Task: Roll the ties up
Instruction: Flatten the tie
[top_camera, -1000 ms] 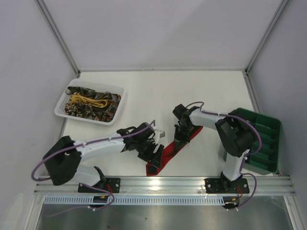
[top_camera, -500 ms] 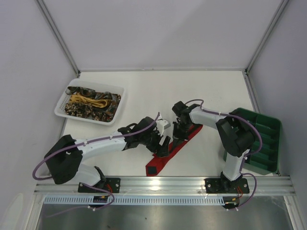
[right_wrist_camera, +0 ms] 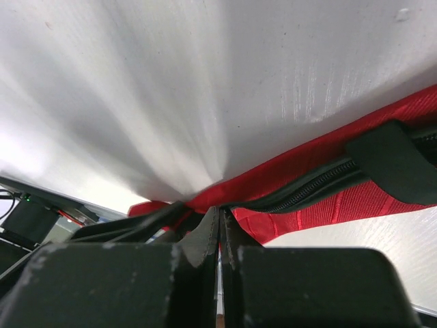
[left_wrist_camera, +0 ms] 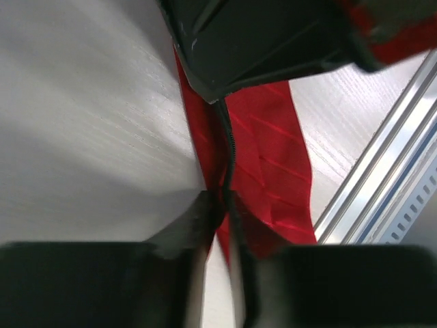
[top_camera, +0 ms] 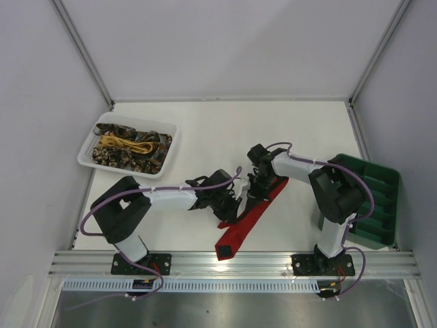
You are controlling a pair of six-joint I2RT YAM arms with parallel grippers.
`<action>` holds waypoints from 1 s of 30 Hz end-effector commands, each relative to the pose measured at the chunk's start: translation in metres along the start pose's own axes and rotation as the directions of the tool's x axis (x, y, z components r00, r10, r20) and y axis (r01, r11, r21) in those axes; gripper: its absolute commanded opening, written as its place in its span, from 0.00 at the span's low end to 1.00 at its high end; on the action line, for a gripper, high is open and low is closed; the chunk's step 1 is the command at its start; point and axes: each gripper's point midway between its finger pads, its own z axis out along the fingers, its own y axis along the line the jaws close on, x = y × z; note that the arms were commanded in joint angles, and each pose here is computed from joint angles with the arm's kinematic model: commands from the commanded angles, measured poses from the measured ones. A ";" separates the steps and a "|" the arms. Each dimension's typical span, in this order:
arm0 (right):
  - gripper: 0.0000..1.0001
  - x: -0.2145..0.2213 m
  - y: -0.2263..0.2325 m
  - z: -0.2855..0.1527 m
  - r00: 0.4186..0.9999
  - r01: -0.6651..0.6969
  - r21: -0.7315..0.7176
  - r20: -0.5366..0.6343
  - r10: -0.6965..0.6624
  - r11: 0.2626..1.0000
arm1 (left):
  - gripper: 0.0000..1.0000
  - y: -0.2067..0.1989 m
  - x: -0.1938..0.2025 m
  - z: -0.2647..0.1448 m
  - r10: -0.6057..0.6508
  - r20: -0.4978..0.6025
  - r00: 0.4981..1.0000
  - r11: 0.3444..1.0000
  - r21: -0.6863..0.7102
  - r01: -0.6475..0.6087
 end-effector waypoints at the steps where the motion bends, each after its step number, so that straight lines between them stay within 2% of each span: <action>1: 0.03 -0.002 0.009 -0.015 1.000 0.006 -0.046 0.028 -0.005 0.999 | 0.16 -0.006 -0.017 -0.002 0.040 0.019 0.999 0.999 0.030 -0.040; 2: 0.03 -0.003 0.008 -0.016 1.000 0.002 -0.048 0.031 0.000 0.999 | 0.10 -0.009 -0.020 -0.007 0.037 0.030 0.999 0.999 0.031 -0.038; 3: 0.04 -0.005 0.008 -0.017 0.999 0.006 -0.049 0.040 -0.004 0.999 | 0.09 -0.010 -0.022 -0.010 0.037 0.039 0.999 0.999 0.029 -0.039; 4: 0.04 -0.006 0.008 -0.018 0.999 0.007 -0.048 0.045 -0.005 0.999 | 0.09 -0.010 -0.024 -0.013 0.037 0.047 0.998 0.999 0.019 -0.038; 5: 0.05 -0.006 0.007 -0.018 0.999 0.005 -0.046 0.046 -0.003 0.999 | 0.13 -0.011 -0.025 -0.016 0.027 0.049 0.998 1.000 0.012 -0.028; 8: 0.08 -0.008 0.006 -0.017 0.999 0.009 -0.053 0.042 -0.006 0.999 | 0.15 -0.014 -0.031 -0.025 0.018 0.066 0.998 1.000 0.003 -0.018; 9: 0.12 -0.009 0.005 -0.017 0.999 0.004 -0.054 0.038 -0.002 0.999 | 0.16 -0.018 -0.034 -0.028 0.015 0.071 0.997 1.000 0.010 -0.015; 13: 0.23 -0.016 0.003 -0.023 0.998 0.009 -0.055 0.060 -0.005 0.998 | 0.08 -0.025 -0.030 -0.030 -0.004 0.033 0.999 0.999 0.045 0.003; 15: 0.29 -0.018 -0.001 -0.027 0.998 -0.001 -0.049 0.067 0.005 0.999 | 0.01 -0.033 -0.025 -0.030 -0.015 0.004 1.000 0.995 0.096 0.015; 20: 0.45 -0.031 -0.015 -0.045 0.993 -0.004 -0.030 0.122 0.007 1.000 | 0.00 -0.065 -0.019 -0.033 -0.090 -0.039 0.995 0.950 0.296 0.098; 24: 0.47 -0.041 -0.023 -0.054 0.985 0.018 -0.003 0.171 -0.017 1.000 | 0.01 -0.074 -0.012 -0.031 -0.158 -0.073 0.985 0.918 0.356 0.173; 30: 0.47 -0.049 -0.035 -0.055 0.980 0.029 0.047 0.196 -0.038 0.998 | 0.02 -0.058 0.008 -0.016 -0.227 -0.137 0.964 0.912 0.317 0.260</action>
